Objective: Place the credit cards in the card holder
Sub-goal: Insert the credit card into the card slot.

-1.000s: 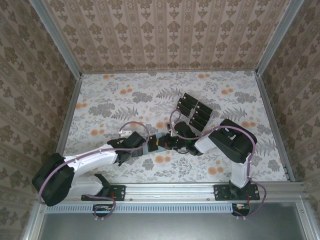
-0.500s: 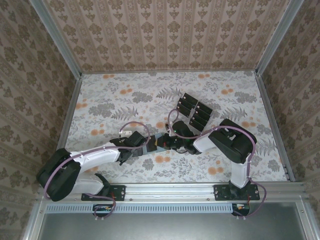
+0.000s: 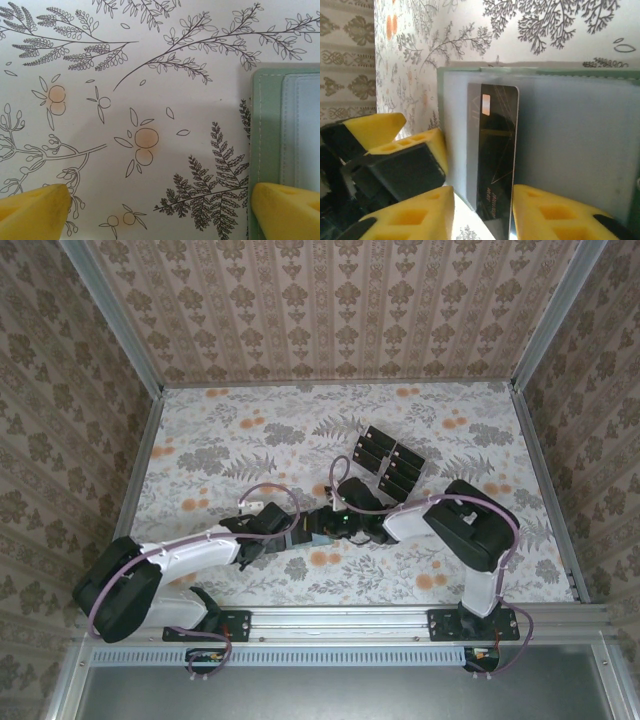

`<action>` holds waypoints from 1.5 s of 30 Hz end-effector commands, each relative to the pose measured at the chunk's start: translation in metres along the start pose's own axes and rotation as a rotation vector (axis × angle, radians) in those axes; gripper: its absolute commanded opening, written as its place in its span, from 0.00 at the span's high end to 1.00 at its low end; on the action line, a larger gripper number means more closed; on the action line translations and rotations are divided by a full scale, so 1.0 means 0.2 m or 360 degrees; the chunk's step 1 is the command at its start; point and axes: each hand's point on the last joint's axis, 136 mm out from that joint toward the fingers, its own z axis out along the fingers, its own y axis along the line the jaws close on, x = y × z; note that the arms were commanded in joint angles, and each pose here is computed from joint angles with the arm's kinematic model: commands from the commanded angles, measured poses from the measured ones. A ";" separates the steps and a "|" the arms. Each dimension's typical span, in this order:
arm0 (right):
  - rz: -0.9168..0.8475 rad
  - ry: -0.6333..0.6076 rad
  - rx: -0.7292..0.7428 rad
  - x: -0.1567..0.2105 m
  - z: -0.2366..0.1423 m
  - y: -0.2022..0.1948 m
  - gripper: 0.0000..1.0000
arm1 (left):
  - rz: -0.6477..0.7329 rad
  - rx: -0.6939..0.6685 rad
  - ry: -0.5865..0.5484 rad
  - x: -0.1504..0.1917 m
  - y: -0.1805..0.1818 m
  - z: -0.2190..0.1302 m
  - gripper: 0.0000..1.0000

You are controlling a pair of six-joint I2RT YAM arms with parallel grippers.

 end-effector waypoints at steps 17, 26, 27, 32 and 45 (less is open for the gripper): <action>-0.0224 0.0107 0.0622 -0.09 -0.17 -0.05 0.94 | -0.0138 0.0041 0.0007 -0.08 0.14 -0.02 0.00; -0.0232 0.0161 0.0656 -0.07 -0.07 -0.08 1.00 | -0.0118 0.0000 0.0048 -0.03 0.15 0.04 0.00; -0.0234 0.0169 0.0659 -0.07 -0.06 -0.09 1.00 | -0.0121 -0.0004 0.0049 -0.03 0.15 0.04 0.00; -0.0226 0.0207 0.0670 -0.04 0.00 -0.11 1.00 | -0.0113 -0.0017 0.0075 -0.03 0.14 0.07 0.00; -0.0244 0.0254 0.0647 -0.01 0.07 -0.07 1.00 | -0.0075 0.0004 0.0118 0.01 0.07 0.11 0.00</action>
